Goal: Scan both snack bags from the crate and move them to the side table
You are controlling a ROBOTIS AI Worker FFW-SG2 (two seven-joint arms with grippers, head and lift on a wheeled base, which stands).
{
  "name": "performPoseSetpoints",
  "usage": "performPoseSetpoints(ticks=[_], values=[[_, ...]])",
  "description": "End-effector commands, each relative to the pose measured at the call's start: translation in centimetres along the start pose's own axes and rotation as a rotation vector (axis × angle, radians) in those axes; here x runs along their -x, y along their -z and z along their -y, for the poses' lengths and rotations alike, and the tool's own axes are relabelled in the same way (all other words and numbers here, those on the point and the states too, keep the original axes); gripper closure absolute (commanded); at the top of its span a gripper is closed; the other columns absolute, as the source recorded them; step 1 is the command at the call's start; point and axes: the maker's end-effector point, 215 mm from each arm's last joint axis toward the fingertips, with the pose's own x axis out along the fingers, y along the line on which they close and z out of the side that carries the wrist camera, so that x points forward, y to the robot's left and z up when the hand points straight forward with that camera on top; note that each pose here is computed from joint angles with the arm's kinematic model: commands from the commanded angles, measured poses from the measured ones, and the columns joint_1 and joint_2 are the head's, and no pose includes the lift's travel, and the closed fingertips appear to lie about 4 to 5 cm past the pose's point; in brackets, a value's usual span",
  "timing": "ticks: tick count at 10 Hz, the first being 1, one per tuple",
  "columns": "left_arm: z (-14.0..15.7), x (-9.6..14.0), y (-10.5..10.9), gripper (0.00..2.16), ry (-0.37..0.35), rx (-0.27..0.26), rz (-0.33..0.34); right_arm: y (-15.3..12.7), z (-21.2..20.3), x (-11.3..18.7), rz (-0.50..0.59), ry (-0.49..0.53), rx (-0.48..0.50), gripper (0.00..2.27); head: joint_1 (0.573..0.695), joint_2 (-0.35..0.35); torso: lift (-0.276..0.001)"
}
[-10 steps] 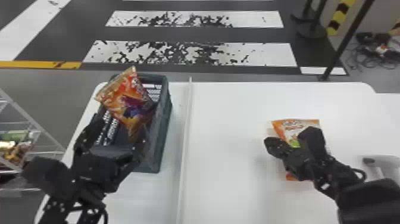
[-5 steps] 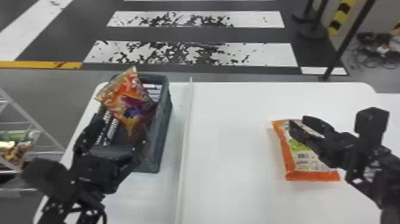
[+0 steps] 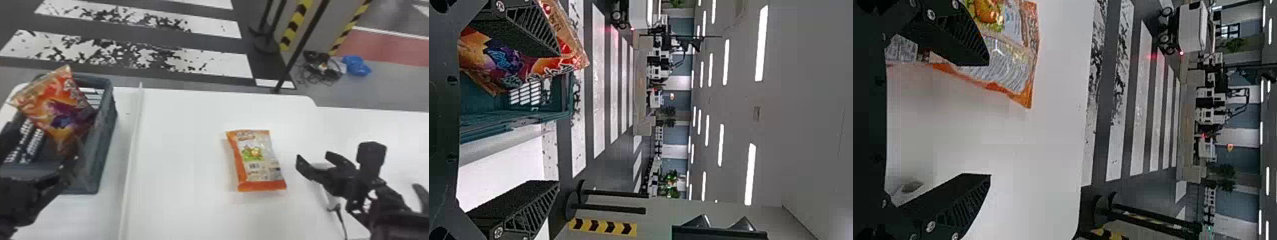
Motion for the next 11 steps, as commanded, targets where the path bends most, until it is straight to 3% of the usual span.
performPoseSetpoints(ticks=[1,6,10,11], values=[[0.0,0.0,0.3,0.09,0.001,0.0,-0.007,1.9,2.5,1.1,-0.049,0.035,-0.008,0.06,0.695,-0.274,-0.075],[-0.4,-0.1,0.9,0.09,0.011,-0.001,-0.016,8.5,6.1,2.9,-0.226,0.06,0.025,0.05,0.695,-0.35,-0.075],[-0.5,-0.2,1.1,0.09,0.021,-0.003,-0.02,10.2,7.7,0.5,-0.296,0.041,0.031,0.13,0.695,-0.35,-0.075],[-0.5,-0.2,1.1,0.09,0.022,-0.002,-0.021,10.5,7.8,0.2,-0.317,0.032,0.031,0.3,0.695,-0.35,-0.075]])
